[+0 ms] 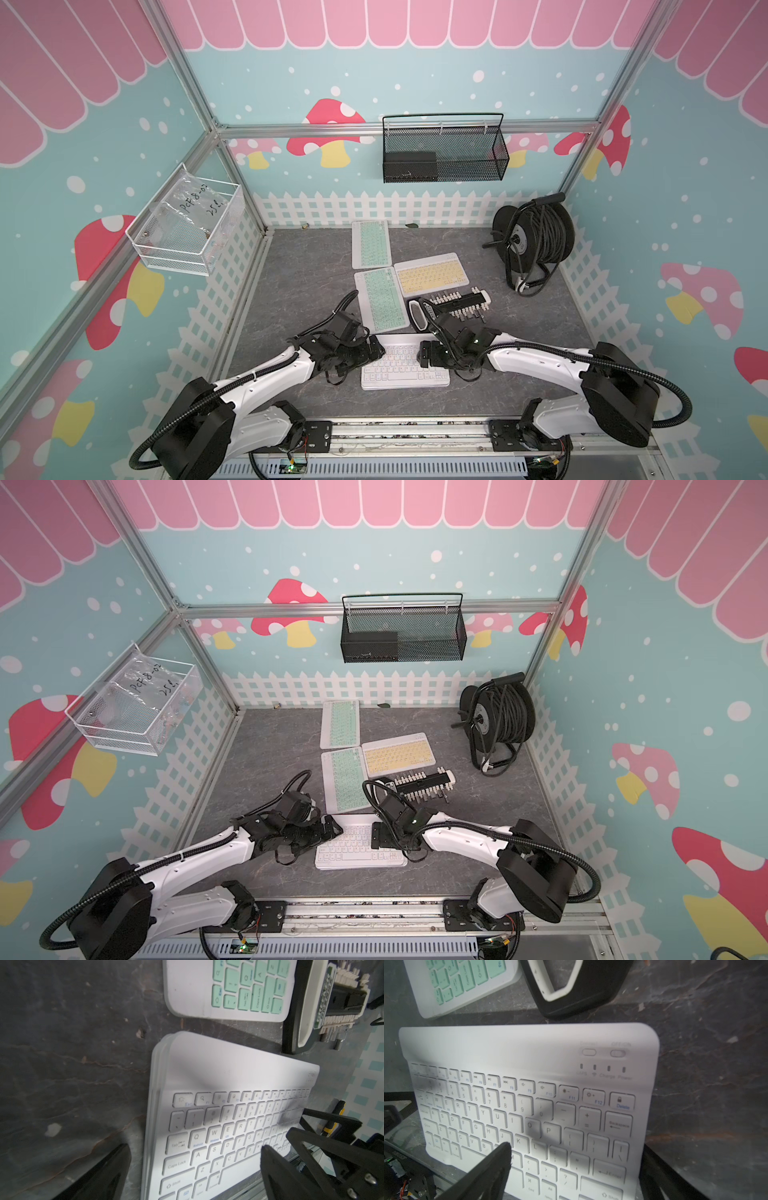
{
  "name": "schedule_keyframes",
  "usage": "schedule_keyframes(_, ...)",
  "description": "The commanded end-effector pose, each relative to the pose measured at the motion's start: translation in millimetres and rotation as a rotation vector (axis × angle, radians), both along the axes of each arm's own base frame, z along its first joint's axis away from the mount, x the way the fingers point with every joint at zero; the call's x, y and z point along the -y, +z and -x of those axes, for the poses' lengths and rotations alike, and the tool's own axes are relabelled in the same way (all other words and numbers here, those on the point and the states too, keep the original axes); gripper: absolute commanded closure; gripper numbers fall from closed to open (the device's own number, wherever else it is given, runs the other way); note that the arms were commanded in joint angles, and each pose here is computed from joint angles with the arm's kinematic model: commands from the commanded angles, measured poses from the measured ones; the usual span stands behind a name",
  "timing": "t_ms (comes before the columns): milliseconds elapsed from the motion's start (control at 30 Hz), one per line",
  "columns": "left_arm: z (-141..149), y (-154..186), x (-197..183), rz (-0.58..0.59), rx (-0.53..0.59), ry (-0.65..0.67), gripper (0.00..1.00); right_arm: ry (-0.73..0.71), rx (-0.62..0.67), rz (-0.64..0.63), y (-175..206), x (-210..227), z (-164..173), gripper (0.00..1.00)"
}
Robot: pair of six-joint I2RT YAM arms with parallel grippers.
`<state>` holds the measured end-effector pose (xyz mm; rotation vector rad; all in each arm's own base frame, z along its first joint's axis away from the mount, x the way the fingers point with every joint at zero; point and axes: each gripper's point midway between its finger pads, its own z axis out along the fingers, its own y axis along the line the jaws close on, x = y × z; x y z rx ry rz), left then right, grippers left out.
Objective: Stack the numeric keypads
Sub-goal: Place the numeric keypad at the numeric keypad.
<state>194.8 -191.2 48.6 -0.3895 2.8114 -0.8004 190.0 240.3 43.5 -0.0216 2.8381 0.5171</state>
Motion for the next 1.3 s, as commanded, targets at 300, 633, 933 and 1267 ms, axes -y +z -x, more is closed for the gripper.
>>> schedule_keyframes(300,6,-2,-3,-0.007,-0.009,0.003,0.00,-0.035,0.006,0.064,1,0,2,0.06)
schedule_keyframes(633,10,-1,4,-0.029,-0.007,-0.004,0.00,-0.067,0.035,0.104,2,15,0,0.03)
schedule_keyframes(933,10,-3,15,-0.083,-0.021,-0.024,0.00,-0.035,0.021,0.044,-8,3,0,0.00)
schedule_keyframes(1267,13,1,16,-0.092,-0.010,-0.019,0.00,-0.018,0.004,0.042,-12,0,2,0.00)
